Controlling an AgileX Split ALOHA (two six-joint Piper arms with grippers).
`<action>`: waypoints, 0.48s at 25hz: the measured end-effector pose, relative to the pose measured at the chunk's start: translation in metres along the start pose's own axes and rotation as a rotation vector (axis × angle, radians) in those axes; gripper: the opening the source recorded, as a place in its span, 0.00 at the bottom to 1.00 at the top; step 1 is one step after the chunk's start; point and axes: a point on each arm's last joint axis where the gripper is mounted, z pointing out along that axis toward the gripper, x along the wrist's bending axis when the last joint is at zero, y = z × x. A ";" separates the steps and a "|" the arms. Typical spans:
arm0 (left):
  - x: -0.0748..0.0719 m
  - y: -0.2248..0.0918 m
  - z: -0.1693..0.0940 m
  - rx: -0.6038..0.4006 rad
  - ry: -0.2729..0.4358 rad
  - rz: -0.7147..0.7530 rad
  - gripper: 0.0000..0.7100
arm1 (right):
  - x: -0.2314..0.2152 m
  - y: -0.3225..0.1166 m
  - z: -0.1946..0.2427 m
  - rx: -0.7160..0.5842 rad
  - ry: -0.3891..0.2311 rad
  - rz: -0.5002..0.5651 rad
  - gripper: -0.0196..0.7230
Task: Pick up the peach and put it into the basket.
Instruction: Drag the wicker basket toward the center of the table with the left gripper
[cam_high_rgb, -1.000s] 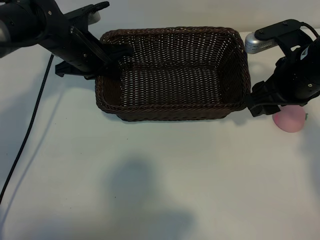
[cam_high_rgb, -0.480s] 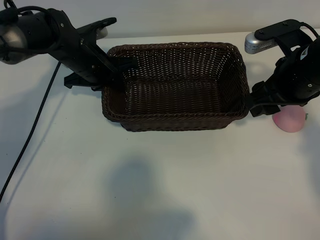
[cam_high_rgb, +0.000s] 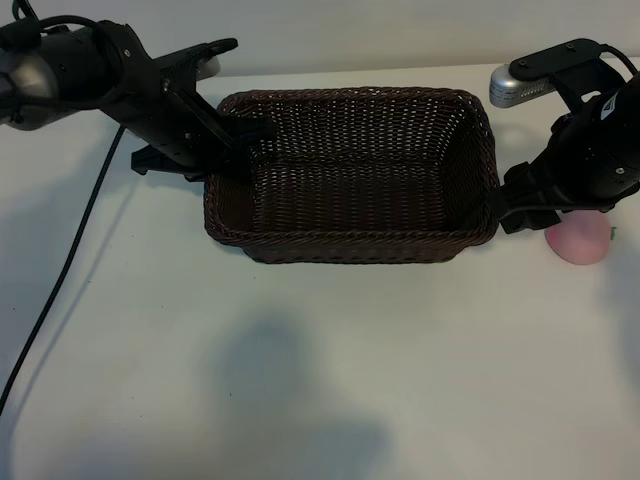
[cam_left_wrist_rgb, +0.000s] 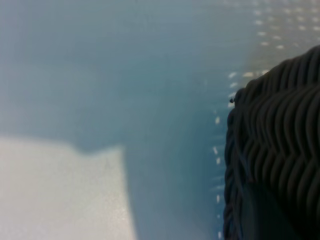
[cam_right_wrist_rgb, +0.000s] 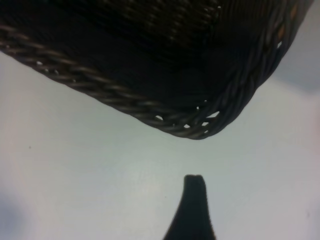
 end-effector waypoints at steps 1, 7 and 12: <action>0.000 0.000 0.001 0.003 0.000 -0.002 0.23 | 0.000 0.000 0.000 0.000 0.000 0.000 0.83; 0.000 0.000 0.003 0.004 -0.008 -0.009 0.23 | 0.000 0.000 0.000 0.000 0.000 0.000 0.83; -0.001 0.000 0.003 0.000 -0.015 -0.009 0.23 | 0.000 0.000 0.000 0.000 0.000 0.000 0.83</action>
